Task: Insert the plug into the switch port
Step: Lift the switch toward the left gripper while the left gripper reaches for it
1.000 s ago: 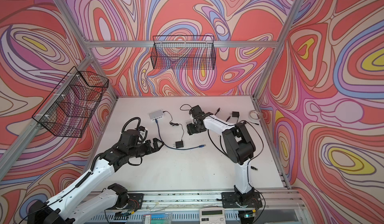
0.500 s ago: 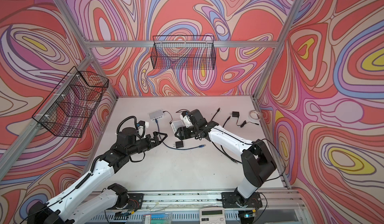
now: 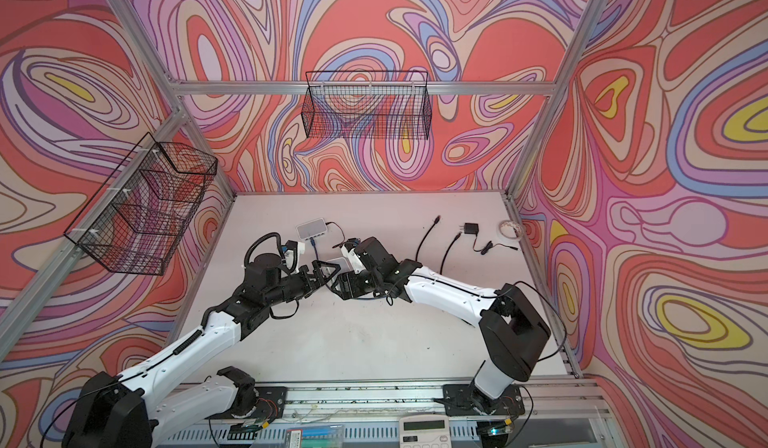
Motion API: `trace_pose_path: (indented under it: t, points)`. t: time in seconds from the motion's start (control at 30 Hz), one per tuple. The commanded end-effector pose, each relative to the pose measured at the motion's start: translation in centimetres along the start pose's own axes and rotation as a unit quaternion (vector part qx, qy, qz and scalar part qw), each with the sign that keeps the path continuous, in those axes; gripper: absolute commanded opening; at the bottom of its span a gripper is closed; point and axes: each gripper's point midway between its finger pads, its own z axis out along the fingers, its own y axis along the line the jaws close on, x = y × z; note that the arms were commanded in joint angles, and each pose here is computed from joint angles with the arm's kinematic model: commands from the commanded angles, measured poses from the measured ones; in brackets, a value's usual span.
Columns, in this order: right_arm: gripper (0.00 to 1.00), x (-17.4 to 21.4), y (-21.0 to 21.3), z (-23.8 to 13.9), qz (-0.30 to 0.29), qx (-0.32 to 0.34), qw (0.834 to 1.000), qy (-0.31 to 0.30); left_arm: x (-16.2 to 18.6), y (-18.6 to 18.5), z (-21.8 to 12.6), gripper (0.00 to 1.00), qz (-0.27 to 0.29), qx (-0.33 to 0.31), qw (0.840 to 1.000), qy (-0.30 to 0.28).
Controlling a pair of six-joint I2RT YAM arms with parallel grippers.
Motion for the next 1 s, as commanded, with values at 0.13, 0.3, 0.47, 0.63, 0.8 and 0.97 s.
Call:
trace_pose_path:
  t: [0.13, 0.3, 0.47, 0.63, 0.8, 0.97]
  points:
    - [0.33, -1.6, 2.5, -0.4, -0.037, 0.004, 0.999, -0.033, 0.0, -0.6, -0.2, 0.81, -0.005, 0.024, 1.0, -0.003]
    - [0.33, -1.5, 2.3, -0.6, -0.056, 0.022, 0.998, -0.035, 0.4, -0.3, -0.6, 0.72, -0.004, 0.013, 1.0, 0.002]
    - [0.32, -1.4, 2.0, -0.7, -0.079, 0.033, 0.996, -0.028, 0.7, -0.1, -0.6, 0.65, -0.007, 0.01, 1.0, 0.007]
    - [0.31, -1.4, 2.5, -1.1, -0.094, 0.029, 0.995, -0.029, 0.9, 0.0, -0.3, 0.61, -0.013, 0.013, 1.0, 0.016]
    - [0.31, -1.5, 3.0, -1.5, -0.098, 0.023, 0.994, -0.036, 0.7, 0.0, -0.2, 0.57, -0.015, 0.013, 1.0, 0.011]
    - [0.31, -1.7, 3.7, -2.0, -0.1, 0.014, 0.994, -0.045, 0.1, -0.2, -0.3, 0.56, -0.017, 0.015, 1.0, -0.005]
